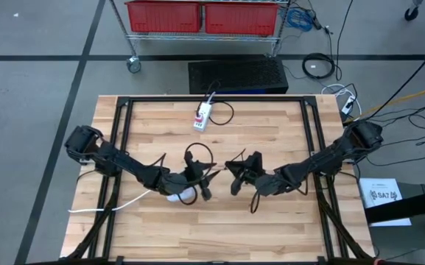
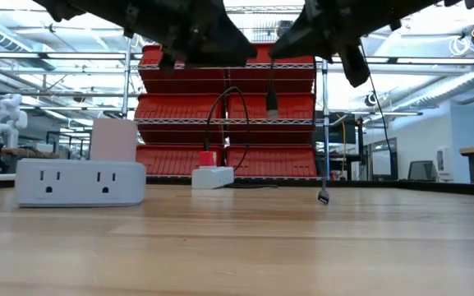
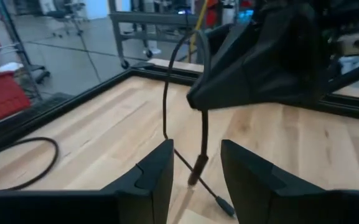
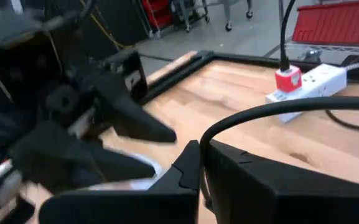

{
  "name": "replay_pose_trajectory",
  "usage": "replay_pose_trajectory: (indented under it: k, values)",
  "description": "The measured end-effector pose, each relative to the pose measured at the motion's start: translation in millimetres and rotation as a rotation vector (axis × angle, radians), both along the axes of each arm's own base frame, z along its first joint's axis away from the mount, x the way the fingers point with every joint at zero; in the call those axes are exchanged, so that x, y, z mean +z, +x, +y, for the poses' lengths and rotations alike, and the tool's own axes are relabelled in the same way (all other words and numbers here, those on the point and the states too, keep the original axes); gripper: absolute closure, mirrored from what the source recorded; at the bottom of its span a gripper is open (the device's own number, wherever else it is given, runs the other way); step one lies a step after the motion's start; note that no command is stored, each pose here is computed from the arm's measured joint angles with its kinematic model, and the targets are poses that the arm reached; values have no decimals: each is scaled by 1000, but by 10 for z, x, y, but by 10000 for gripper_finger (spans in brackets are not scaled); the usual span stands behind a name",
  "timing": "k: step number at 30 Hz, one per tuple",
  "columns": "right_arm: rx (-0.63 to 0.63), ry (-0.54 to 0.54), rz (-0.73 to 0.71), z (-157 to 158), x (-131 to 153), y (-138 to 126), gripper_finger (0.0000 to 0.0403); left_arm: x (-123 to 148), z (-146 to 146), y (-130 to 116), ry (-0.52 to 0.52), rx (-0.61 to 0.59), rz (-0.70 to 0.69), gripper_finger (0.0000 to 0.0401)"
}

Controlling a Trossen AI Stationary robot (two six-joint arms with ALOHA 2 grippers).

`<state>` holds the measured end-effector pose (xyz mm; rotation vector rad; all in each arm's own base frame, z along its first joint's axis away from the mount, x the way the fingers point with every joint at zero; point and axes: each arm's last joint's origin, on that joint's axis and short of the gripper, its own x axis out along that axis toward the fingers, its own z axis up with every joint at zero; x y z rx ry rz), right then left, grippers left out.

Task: Insert USB
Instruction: Insert the black charger cable into the light pink charger adapter

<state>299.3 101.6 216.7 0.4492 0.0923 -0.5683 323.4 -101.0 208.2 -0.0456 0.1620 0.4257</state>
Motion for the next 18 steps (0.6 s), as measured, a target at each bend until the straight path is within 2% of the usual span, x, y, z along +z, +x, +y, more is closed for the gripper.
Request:
replay_pose_trajectory:
  k: [10,18]
  values:
    - [-31,-26,-67,-21,85,28,403,-33,-29,134,41,103,34,261]
    - [-31,-17,-76,-20,90,30,403,48,-25,197,29,109,8,261]
